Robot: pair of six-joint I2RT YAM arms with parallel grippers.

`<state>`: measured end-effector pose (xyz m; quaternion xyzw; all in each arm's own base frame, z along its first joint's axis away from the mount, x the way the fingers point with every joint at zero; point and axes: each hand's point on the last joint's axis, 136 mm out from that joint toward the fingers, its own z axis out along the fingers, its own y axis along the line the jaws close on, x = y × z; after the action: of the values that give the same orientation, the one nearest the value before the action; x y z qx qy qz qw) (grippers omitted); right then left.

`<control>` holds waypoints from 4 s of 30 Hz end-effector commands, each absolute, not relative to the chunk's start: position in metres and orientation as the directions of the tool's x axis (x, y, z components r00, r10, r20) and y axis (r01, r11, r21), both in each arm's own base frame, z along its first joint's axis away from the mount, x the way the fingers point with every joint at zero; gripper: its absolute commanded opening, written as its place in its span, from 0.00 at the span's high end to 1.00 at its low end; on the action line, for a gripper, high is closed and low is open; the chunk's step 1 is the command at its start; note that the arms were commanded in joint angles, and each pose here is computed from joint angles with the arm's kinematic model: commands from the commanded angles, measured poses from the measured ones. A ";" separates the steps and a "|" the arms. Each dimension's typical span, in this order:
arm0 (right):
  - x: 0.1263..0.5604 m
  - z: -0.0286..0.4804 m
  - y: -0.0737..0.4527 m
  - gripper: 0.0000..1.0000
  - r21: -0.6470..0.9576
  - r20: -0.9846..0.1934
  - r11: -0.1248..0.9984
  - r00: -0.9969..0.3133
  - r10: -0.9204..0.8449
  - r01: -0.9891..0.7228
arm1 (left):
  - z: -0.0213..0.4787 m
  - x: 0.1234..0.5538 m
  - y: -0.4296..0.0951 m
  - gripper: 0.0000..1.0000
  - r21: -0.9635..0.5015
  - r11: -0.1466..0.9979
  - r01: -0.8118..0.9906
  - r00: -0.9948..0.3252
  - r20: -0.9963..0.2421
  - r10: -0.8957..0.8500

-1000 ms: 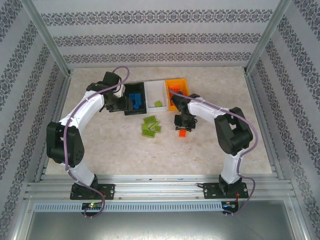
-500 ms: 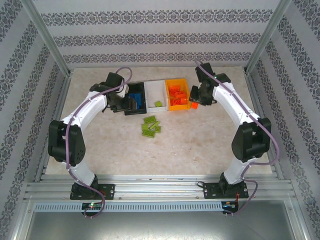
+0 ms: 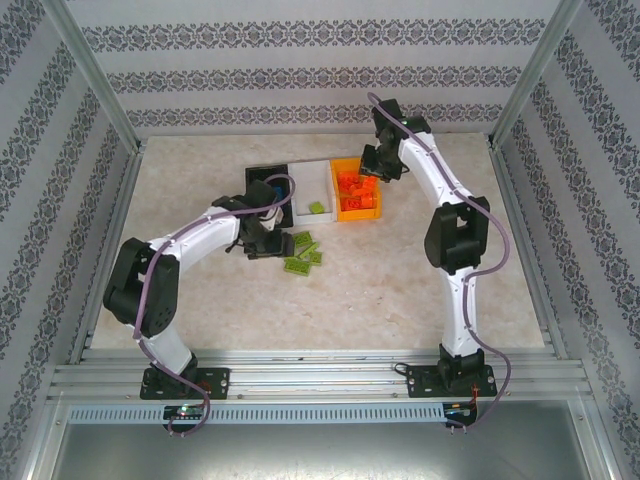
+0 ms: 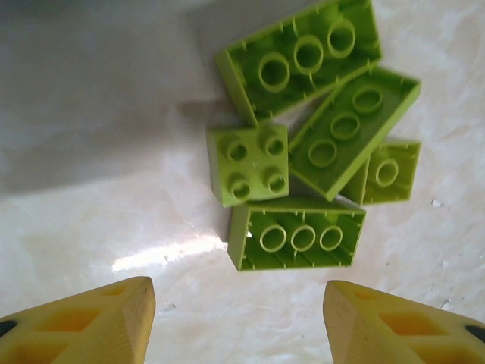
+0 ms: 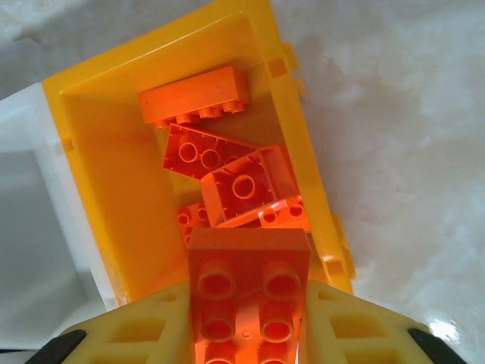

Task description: Sort the legos into containers by color

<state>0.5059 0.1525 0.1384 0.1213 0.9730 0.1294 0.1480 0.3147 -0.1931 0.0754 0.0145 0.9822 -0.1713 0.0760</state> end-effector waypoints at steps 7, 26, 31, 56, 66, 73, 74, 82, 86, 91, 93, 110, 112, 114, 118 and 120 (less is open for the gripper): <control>0.495 0.118 0.161 0.66 0.300 -0.170 0.933 -0.951 0.257 0.199 | 0.076 0.308 -0.219 0.30 -0.357 0.929 0.096 -0.985 -0.165 0.039; 0.493 0.114 0.162 0.52 0.309 -0.166 0.932 -0.954 0.248 0.189 | 0.053 0.297 -0.236 0.00 -0.269 0.940 0.212 -0.975 -0.119 0.186; 0.490 0.118 0.161 0.47 0.308 -0.170 0.934 -0.955 0.243 0.183 | 0.048 0.298 -0.240 0.00 -0.261 0.939 0.225 -0.973 -0.111 0.202; 0.450 0.130 0.152 0.47 0.376 -0.162 0.893 -0.932 0.325 0.246 | 0.018 0.301 -0.239 0.33 -0.185 0.949 0.257 -0.966 -0.050 0.252; 0.429 0.123 0.148 0.47 0.384 -0.150 0.886 -0.929 0.339 0.261 | 0.061 0.297 -0.240 0.35 -0.231 0.941 0.246 -0.968 -0.104 0.227; 0.426 0.182 0.134 0.46 0.259 -0.402 0.954 -0.881 0.250 0.152 | 0.115 0.321 -0.236 0.36 -0.254 0.935 0.248 -0.958 -0.209 0.198; 0.425 0.199 0.130 0.43 0.214 -0.480 0.968 -0.849 0.218 0.128 | 0.123 0.330 -0.235 0.36 -0.257 0.934 0.247 -0.955 -0.226 0.190; 0.409 0.220 0.093 0.02 0.644 -0.419 0.722 -0.673 0.609 0.252 | 0.166 0.407 -0.249 0.36 -0.262 0.924 0.279 -0.922 -0.343 0.181; 0.390 0.199 0.086 0.02 0.697 -0.323 0.675 -0.735 0.596 0.242 | 0.169 0.437 -0.255 0.36 -0.254 0.928 0.272 -0.912 -0.376 0.165; 0.354 0.188 0.079 0.02 0.616 -0.433 0.760 -0.716 0.548 0.209 | 0.160 0.461 -0.259 0.35 -0.244 0.936 0.254 -0.911 -0.384 0.147; 0.341 0.182 0.076 0.02 0.616 -0.434 0.756 -0.705 0.561 0.222 | 0.156 0.468 -0.259 0.35 -0.238 0.938 0.251 -0.911 -0.387 0.146; 0.270 0.114 0.110 0.02 0.589 -0.308 0.771 -0.814 0.492 0.243 | 0.118 0.494 -0.250 0.35 -0.278 0.942 0.188 -0.938 -0.334 0.088; 0.261 0.100 0.117 0.02 0.590 -0.274 0.764 -0.826 0.493 0.261 | 0.117 0.493 -0.251 0.35 -0.287 0.940 0.187 -0.940 -0.330 0.086; 0.259 0.099 0.119 0.02 0.574 -0.282 0.780 -0.833 0.475 0.251 | 0.116 0.493 -0.250 0.35 -0.286 0.940 0.186 -0.942 -0.325 0.088; 0.261 0.098 0.123 0.02 0.572 -0.270 0.784 -0.846 0.459 0.243 | 0.113 0.491 -0.250 0.34 -0.291 0.939 0.186 -0.945 -0.315 0.090; 0.261 0.096 0.131 0.02 0.585 -0.255 0.779 -0.860 0.442 0.227 | 0.111 0.491 -0.250 0.33 -0.297 0.938 0.181 -0.947 -0.311 0.085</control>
<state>0.2562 0.1222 0.0925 0.1858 0.9257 0.2666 0.1937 0.4917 -0.2528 0.1130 0.0781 0.9716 -0.1572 0.1589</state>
